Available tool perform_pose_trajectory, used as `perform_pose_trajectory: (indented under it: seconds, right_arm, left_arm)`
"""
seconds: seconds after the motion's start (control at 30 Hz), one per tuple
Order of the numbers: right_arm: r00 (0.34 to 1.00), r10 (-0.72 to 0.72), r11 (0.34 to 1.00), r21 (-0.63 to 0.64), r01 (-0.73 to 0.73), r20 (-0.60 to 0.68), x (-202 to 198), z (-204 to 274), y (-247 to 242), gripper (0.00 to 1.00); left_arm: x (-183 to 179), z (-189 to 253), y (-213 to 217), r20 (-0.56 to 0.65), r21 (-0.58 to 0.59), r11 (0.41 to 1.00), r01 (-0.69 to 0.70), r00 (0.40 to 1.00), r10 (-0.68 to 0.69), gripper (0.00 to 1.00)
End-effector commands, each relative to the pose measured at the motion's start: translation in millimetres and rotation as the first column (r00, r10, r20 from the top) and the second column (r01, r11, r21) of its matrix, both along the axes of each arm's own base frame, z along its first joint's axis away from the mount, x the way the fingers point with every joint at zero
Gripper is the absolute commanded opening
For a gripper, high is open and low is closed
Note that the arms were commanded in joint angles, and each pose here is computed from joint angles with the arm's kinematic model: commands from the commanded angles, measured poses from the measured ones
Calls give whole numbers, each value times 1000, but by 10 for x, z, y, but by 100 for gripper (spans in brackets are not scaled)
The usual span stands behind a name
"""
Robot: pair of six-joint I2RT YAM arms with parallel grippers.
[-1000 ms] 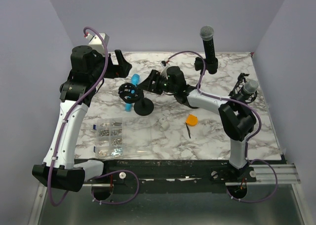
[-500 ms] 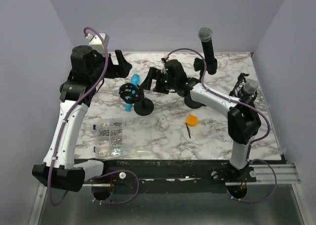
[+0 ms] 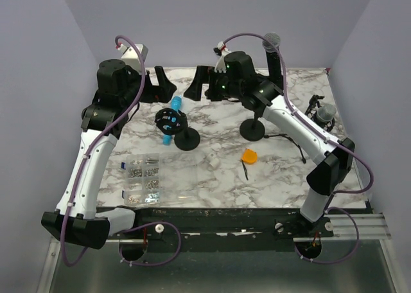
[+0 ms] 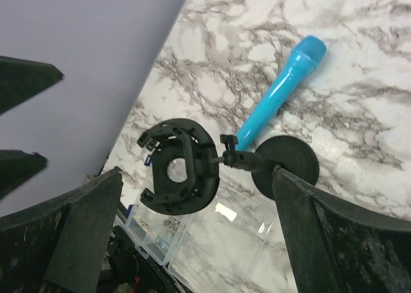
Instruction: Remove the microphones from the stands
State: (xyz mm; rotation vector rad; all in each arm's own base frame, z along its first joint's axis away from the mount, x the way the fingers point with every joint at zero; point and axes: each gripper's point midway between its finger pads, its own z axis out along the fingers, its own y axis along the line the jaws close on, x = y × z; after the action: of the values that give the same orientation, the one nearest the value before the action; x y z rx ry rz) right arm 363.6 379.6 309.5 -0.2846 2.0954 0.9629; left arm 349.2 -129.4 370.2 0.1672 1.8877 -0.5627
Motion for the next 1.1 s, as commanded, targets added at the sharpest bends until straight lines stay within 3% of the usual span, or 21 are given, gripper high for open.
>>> perform_pose_trajectory:
  seconds: [0.0, 0.27, 0.47, 0.57, 0.7, 0.83, 0.97, 1.07]
  right_arm:
    - [994, 105, 992, -77, -102, 42, -7, 75, 92, 100]
    - [973, 200, 980, -45, -196, 115, -72, 636, 194, 100]
    - [936, 258, 957, 67, -281, 238, -505, 1452, 30, 100]
    - [933, 205, 968, 83, -238, 295, -622, 1705, -179, 100]
    - [939, 81, 992, 61, -107, 336, -721, 1812, -579, 100]
    - [909, -152, 986, -4, 166, 389, -690, 1705, -1233, 100]
    - [816, -367, 887, -97, 452, 447, -636, 1477, -1931, 100]
    - [746, -456, 796, -154, 586, 485, -683, 1323, -2342, 100]
  left_arm:
    - [23, -61, -38, -1, 23, 1000, 10, 1000, -10, 93]
    - [21, -58, -32, 5, 28, 1000, -1, 1000, 1, 93]
    - [2, -41, -84, 2, 4, 1000, 22, 1000, -22, 93]
    - [0, -42, -83, 4, 0, 1000, 20, 1000, -20, 93]
    - [-15, -36, -117, 10, -17, 999, 31, 999, -31, 93]
    - [-19, -48, -161, 13, -18, 999, 40, 999, -40, 93]
    - [-30, -79, -203, 15, -1, 999, 41, 999, -41, 93]
    - [-39, -91, -237, 20, 12, 999, 44, 999, -44, 93]
